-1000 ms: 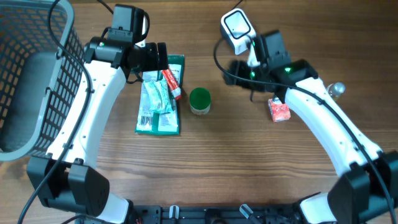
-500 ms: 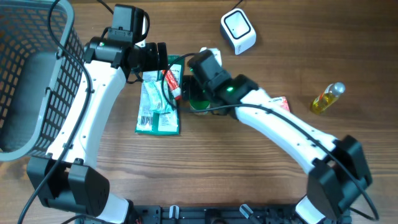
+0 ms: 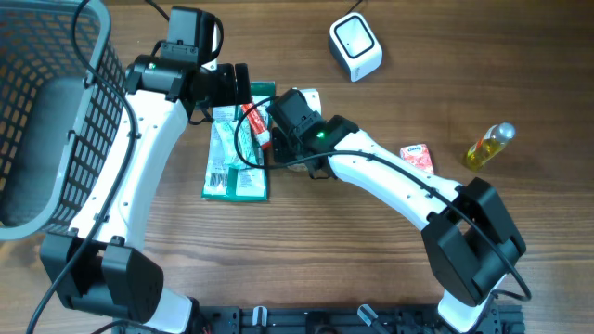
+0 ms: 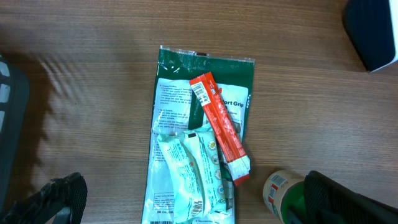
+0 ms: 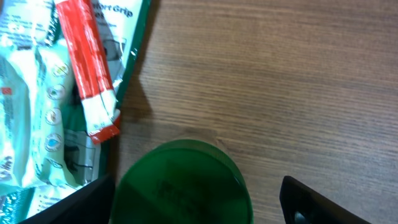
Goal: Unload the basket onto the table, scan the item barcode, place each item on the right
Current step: 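Move the right gripper left over the green-capped jar, then lower the right gripper around the green-capped jar and grasp it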
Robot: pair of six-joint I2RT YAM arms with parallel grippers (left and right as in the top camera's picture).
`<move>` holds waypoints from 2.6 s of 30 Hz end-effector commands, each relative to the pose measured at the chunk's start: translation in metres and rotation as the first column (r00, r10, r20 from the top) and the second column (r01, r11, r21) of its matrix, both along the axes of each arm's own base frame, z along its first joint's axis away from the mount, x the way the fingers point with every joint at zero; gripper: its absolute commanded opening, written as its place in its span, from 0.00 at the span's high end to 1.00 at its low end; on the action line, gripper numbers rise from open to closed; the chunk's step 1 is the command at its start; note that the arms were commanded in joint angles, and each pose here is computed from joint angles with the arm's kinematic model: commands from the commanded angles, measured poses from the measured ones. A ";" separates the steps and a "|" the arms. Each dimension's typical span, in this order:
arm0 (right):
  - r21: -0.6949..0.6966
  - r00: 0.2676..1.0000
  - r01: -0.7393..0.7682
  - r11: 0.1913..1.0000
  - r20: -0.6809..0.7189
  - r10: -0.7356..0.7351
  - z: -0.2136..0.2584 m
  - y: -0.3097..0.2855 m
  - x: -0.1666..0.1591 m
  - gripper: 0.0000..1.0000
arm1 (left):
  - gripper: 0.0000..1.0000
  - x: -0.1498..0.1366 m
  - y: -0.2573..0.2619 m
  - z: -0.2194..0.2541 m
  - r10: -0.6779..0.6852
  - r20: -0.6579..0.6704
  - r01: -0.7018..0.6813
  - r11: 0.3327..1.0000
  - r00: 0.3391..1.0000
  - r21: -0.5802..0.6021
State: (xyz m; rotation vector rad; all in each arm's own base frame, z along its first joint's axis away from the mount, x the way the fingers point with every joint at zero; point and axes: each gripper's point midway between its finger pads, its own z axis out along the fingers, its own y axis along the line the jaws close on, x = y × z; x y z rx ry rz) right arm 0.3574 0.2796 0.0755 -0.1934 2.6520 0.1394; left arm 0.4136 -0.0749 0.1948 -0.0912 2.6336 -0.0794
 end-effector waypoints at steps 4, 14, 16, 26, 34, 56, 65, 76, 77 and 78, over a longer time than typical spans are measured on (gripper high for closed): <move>-0.026 0.999 -0.001 1.000 -0.042 0.000 -0.011 -0.004 -0.007 0.19 | 0.00 0.002 0.003 -0.002 0.017 -0.002 -0.017 1.000 1.000 0.004; -0.106 0.994 -0.032 0.994 -0.104 0.021 -0.018 -0.027 -0.015 0.21 | 0.00 0.002 0.003 -0.002 0.016 -0.002 -0.016 1.000 1.000 0.004; -0.140 0.991 -0.049 0.989 -0.132 0.030 -0.019 -0.039 -0.018 0.21 | 0.00 0.002 0.003 -0.002 0.016 -0.002 -0.016 1.000 1.000 0.004; 0.069 0.986 -0.084 0.994 -0.142 0.093 0.040 -0.051 -0.020 0.00 | 0.00 0.002 0.003 -0.002 0.017 -0.002 -0.017 1.000 1.000 0.004; 0.238 0.969 0.227 0.944 -0.154 -0.194 0.058 -0.051 -0.001 0.07 | 0.00 0.002 0.003 -0.002 0.016 -0.002 -0.016 1.000 1.000 0.004; 0.054 0.854 0.468 0.882 -0.286 -0.435 -0.011 -0.067 -0.018 0.31 | 0.00 0.002 0.003 -0.002 0.016 -0.002 -0.016 1.000 1.000 0.004; 0.072 0.862 0.464 0.883 -0.267 -0.431 -0.009 -0.065 -0.012 0.19 | 0.00 0.002 0.003 -0.002 0.016 -0.002 -0.016 1.000 1.000 0.004; 0.083 0.859 0.488 0.869 -0.223 -0.461 -0.006 -0.065 -0.004 0.13 | 0.00 0.002 0.003 -0.002 0.017 -0.002 -0.017 1.000 1.000 0.004; 0.081 0.860 0.487 0.869 -0.219 -0.461 -0.007 -0.064 -0.004 0.13 | 0.00 0.002 0.003 -0.002 0.016 -0.001 -0.016 1.000 1.000 0.004; 0.074 0.859 0.490 0.868 -0.208 -0.467 -0.007 -0.064 -0.004 0.14 | 0.00 0.002 0.003 -0.002 0.016 -0.002 -0.016 1.000 1.000 0.004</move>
